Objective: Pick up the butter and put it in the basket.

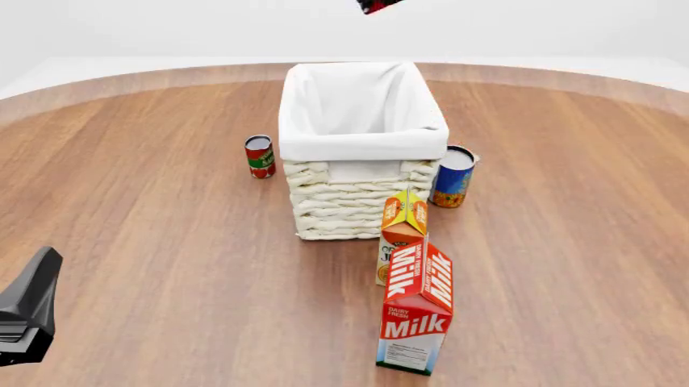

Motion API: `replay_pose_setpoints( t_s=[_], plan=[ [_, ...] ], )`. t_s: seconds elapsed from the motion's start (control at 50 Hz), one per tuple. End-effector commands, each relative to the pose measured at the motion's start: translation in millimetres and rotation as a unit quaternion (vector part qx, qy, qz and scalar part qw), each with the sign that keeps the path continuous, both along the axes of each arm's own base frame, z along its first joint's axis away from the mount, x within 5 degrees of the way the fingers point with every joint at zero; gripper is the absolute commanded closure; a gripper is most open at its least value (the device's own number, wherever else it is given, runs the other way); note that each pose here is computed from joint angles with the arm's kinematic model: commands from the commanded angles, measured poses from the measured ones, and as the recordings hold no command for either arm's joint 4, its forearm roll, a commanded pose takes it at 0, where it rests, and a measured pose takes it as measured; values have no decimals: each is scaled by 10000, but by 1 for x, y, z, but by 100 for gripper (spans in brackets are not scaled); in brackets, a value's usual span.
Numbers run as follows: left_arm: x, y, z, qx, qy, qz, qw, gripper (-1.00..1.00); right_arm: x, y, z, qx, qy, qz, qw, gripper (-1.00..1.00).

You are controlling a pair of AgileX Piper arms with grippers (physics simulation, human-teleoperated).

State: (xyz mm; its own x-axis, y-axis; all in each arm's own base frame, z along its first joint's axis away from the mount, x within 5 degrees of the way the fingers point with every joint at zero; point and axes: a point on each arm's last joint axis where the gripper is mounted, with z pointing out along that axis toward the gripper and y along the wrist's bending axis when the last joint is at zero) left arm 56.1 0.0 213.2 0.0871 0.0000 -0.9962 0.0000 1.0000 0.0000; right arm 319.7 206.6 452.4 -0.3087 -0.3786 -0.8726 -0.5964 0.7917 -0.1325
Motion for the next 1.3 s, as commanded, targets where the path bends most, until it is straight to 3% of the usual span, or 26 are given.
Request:
replay_pose_setpoints(
  t_s=[0.02, 0.54, 1.3],
  plan=[
    [0, 0, 0, 0, 0, 0, 10000, -100, 13, 5, -6, -175, 92, 18, 9998, 100],
    [0, 0, 0, 0, 0, 0, 10000, -100, 36, 13, -42, -426, 317, 2, 9986, 100],
    [0, 0, 0, 0, 0, 0, 10000, -100, 60, 22, -71, -450, 446, -73, 9980, 100]
  ],
)
